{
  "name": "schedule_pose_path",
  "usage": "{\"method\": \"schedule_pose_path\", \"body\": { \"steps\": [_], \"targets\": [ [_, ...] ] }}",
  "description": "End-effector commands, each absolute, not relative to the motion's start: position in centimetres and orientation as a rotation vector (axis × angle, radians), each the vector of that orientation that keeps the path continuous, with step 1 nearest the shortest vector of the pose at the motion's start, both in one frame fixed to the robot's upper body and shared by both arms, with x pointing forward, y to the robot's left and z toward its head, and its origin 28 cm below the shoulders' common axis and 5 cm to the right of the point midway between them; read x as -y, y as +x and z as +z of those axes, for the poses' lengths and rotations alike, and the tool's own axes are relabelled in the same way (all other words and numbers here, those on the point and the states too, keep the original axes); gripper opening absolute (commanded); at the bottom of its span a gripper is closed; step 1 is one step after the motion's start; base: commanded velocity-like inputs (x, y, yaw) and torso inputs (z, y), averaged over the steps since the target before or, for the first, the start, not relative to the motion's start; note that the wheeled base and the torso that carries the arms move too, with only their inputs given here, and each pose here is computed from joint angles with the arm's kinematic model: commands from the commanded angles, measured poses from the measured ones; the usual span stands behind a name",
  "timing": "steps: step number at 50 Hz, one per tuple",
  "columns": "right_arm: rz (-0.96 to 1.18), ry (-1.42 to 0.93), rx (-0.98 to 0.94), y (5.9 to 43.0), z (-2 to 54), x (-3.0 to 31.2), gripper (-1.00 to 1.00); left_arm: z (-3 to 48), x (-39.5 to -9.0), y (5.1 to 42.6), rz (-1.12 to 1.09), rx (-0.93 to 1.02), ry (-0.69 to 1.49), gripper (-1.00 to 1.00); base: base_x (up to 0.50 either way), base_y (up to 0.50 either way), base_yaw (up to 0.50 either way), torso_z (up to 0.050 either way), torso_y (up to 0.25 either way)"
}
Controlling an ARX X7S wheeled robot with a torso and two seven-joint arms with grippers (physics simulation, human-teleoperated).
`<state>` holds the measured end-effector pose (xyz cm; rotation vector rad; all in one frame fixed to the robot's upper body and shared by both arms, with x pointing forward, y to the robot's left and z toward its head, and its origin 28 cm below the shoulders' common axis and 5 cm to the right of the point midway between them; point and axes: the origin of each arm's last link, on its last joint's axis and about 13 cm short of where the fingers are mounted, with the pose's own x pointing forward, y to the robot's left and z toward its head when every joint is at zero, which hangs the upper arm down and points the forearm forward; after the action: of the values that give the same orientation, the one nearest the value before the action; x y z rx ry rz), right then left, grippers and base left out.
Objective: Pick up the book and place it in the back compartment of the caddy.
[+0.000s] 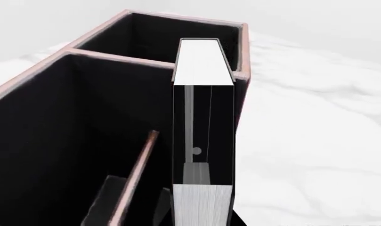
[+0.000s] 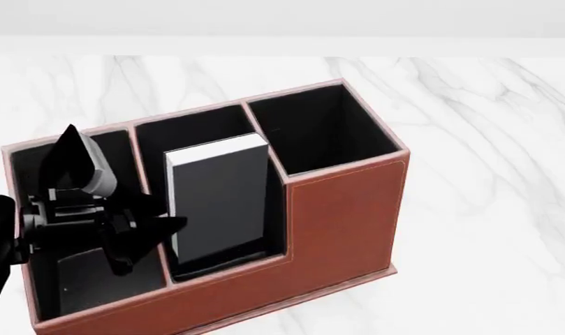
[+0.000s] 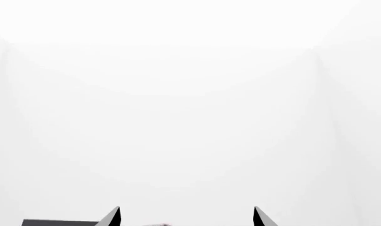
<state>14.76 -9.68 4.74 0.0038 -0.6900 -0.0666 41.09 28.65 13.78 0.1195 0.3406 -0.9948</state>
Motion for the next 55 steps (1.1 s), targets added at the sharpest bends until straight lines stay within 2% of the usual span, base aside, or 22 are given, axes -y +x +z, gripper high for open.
{"method": "schedule_pose_path", "body": {
  "steps": [1, 21, 55],
  "targets": [
    [-0.066, 0.005, 0.69, 14.7, 4.7, 9.7, 1.0, 14.2, -28.4, 41.2, -0.978, -0.283, 0.016, -1.0, 0.0, 0.0, 0.0, 0.0, 0.0],
    [-0.068, 0.009, 0.693, 14.7, 4.8, 9.8, 1.0, 13.7, -27.4, 41.1, -0.955, -0.328, -0.004, -1.0, 0.0, 0.0, 0.0, 0.001, 0.002],
    [-0.062, 0.005, 0.691, 14.8, 4.7, 9.7, 1.0, 12.8, -27.7, 40.6, -0.879, -0.411, -0.035, -1.0, 0.0, 0.0, 0.0, 0.0, 0.001]
  ]
}}
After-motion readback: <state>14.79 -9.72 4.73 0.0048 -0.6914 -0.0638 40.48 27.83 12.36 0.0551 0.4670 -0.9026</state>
